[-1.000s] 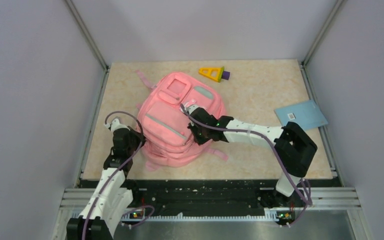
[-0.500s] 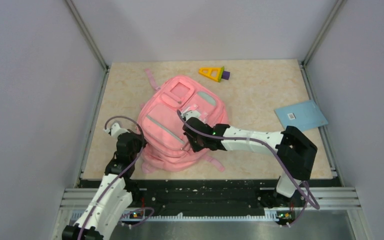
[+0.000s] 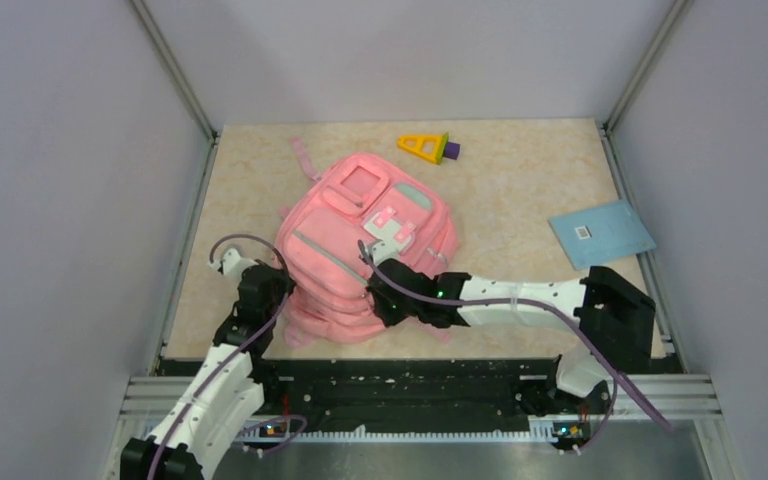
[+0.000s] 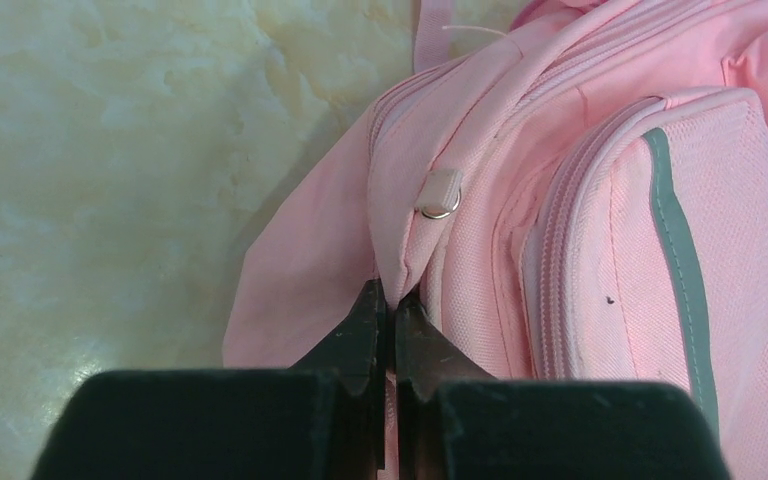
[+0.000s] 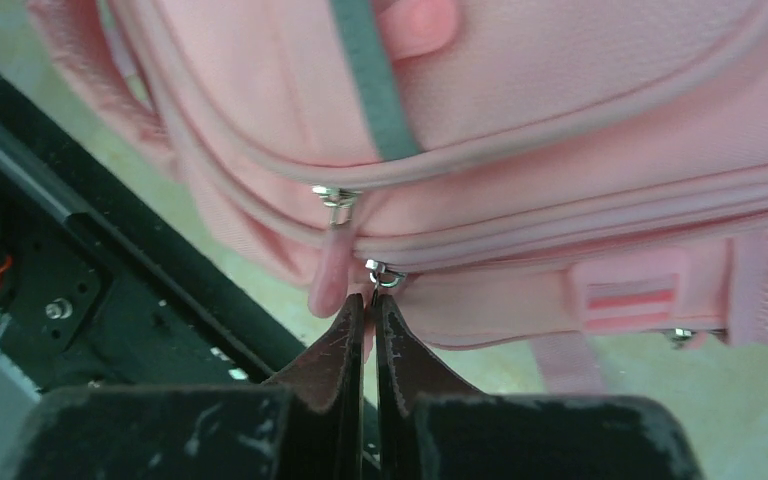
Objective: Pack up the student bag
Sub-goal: Unzip the student bag at the center of the board.
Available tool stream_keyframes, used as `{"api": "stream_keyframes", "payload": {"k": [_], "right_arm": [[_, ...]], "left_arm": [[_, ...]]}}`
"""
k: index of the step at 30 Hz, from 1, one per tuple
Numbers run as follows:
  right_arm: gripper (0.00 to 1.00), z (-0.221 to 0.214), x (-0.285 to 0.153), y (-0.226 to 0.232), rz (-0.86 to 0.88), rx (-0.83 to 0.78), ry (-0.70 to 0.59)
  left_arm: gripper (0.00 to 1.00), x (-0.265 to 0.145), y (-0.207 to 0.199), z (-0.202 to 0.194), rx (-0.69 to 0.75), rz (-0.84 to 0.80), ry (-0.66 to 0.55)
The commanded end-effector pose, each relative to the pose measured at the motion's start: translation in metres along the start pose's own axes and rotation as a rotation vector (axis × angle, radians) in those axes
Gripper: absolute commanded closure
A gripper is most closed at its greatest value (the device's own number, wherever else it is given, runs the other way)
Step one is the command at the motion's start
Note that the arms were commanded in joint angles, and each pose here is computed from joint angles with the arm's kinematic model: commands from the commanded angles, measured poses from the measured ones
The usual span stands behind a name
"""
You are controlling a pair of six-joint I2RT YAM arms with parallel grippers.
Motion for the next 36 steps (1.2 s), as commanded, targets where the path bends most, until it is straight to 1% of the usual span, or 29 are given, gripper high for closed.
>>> {"api": "stream_keyframes", "payload": {"k": [1,6,8,13,17,20,21,23,24,25,26,28,30,33,34,36], "right_arm": [[1.00,-0.002,-0.009,0.053,0.220,0.024,-0.078],[1.00,0.009,-0.014,0.093,0.303,-0.025,-0.176],[1.00,0.015,-0.004,0.104,0.299,-0.036,-0.196],[1.00,0.035,0.016,0.127,0.281,-0.075,-0.239],[1.00,0.050,0.018,0.139,0.293,-0.098,-0.302],[1.00,0.061,0.012,0.143,0.277,-0.118,-0.332],[0.97,0.064,0.009,0.143,0.271,-0.125,-0.339],[0.78,0.065,0.003,0.138,0.247,-0.134,-0.338],[0.68,0.064,0.000,0.132,0.229,-0.135,-0.338],[0.62,0.065,-0.004,0.127,0.214,-0.130,-0.343],[0.57,0.066,-0.011,0.120,0.205,-0.120,-0.347],[0.49,0.065,-0.021,0.105,0.185,-0.105,-0.340],[0.44,0.063,-0.031,0.086,0.144,-0.087,-0.343],[0.35,0.060,-0.040,0.050,0.050,-0.035,-0.333],[0.33,0.058,-0.042,0.037,0.021,-0.005,-0.326],[0.25,0.054,-0.045,0.010,-0.036,0.044,-0.328]], "left_arm": [[1.00,0.001,-0.020,0.023,-0.148,-0.080,-0.188],[1.00,-0.002,-0.022,0.020,-0.160,-0.070,-0.217],[1.00,-0.003,-0.023,0.020,-0.164,-0.067,-0.223],[1.00,-0.005,-0.025,0.016,-0.168,-0.069,-0.230],[1.00,-0.004,-0.023,0.008,-0.168,-0.073,-0.217],[1.00,-0.004,-0.023,0.004,-0.149,-0.112,-0.198],[1.00,-0.006,-0.025,0.004,-0.137,-0.140,-0.196],[1.00,-0.010,-0.027,0.004,-0.091,-0.189,-0.177],[0.95,-0.013,-0.028,0.004,-0.059,-0.206,-0.165],[0.88,-0.017,-0.028,0.006,-0.032,-0.217,-0.159],[0.78,-0.021,-0.028,0.009,-0.003,-0.220,-0.154],[0.61,-0.029,-0.025,0.013,0.051,-0.206,-0.147],[0.49,-0.039,-0.022,0.020,0.104,-0.196,-0.148],[0.43,-0.053,-0.022,0.028,0.201,-0.220,-0.139],[0.41,-0.057,-0.023,0.030,0.235,-0.235,-0.123],[0.36,-0.065,-0.028,0.035,0.295,-0.281,-0.088]]}}
Point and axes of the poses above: each gripper's point midway between its finger pads, its own x axis out along the fingers, its own y axis along the line the jaws close on, z = x × y, the point moved 10 cm from there along -x, back along the fingers, and after that the axes turned 8 degrees about x, right-handed, at the moved point
